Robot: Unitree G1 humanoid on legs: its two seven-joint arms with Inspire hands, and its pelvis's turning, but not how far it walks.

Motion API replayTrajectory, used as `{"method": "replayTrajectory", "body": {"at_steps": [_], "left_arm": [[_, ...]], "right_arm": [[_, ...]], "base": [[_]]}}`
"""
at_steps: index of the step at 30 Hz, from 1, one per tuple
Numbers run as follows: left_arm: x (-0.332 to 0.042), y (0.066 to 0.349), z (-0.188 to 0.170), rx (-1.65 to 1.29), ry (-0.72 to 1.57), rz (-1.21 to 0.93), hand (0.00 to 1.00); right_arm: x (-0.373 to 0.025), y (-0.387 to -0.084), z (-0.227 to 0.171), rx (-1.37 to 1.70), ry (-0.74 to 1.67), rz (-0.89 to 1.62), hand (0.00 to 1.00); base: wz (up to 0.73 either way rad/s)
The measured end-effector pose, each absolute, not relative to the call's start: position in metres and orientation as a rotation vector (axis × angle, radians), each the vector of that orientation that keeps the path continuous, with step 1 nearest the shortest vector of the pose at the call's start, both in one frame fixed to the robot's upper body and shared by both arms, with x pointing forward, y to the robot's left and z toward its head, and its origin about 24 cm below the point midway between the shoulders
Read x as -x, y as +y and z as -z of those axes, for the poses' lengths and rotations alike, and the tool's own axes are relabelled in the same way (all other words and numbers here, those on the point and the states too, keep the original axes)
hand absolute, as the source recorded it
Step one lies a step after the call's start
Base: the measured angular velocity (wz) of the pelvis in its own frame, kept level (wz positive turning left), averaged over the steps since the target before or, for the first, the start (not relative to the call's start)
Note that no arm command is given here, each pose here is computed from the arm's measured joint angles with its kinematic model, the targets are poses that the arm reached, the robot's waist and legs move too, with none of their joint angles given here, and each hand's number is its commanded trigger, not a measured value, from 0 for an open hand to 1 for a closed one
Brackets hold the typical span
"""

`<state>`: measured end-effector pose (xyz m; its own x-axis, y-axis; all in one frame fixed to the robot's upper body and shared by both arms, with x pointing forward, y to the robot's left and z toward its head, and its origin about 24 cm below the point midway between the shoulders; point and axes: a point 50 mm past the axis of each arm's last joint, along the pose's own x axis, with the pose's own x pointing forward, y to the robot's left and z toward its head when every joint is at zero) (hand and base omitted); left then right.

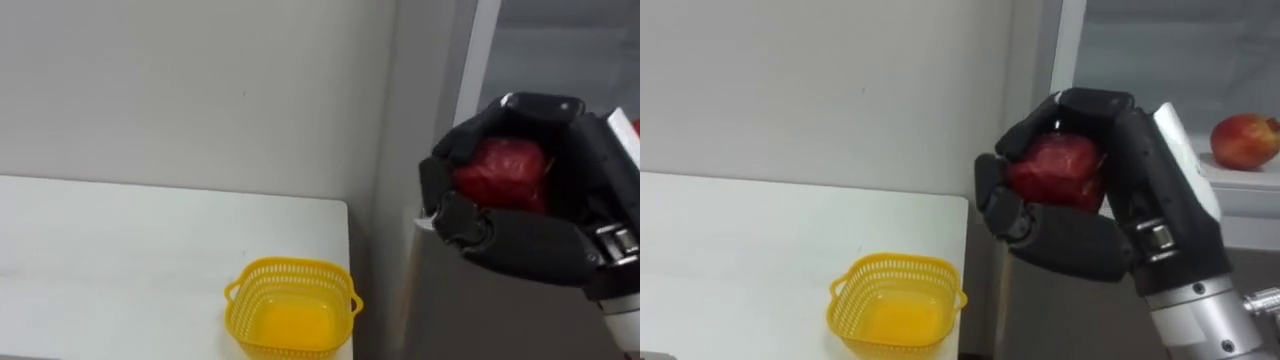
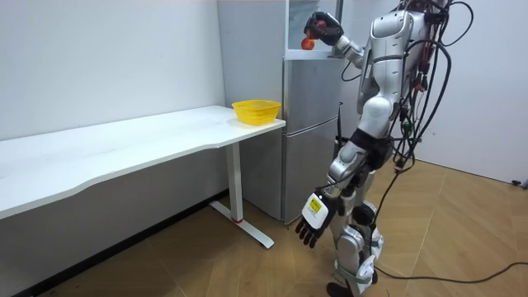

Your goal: Retrieve from the upper fridge

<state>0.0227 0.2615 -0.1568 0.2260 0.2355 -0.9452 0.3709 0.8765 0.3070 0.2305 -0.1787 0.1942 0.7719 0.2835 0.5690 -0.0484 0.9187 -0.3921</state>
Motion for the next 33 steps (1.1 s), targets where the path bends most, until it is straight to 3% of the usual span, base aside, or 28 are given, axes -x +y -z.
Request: {"method": "replayTrajectory", "body": {"at_steps": [16,33], "left_arm": [[-0.035,0.259,0.159,-0.521,1.357,0.125,0.0],[-0.038,0.267,0.156,-0.498,1.382,0.145,0.0]], "right_arm": [[-0.235,-0.157,-0.179,0.454,-0.602,-0.343,1.0],[-0.28,-0.145,-0.172,0.676,-0.495,-0.374,1.0]], "base": [[0.04],[0.21]]}}
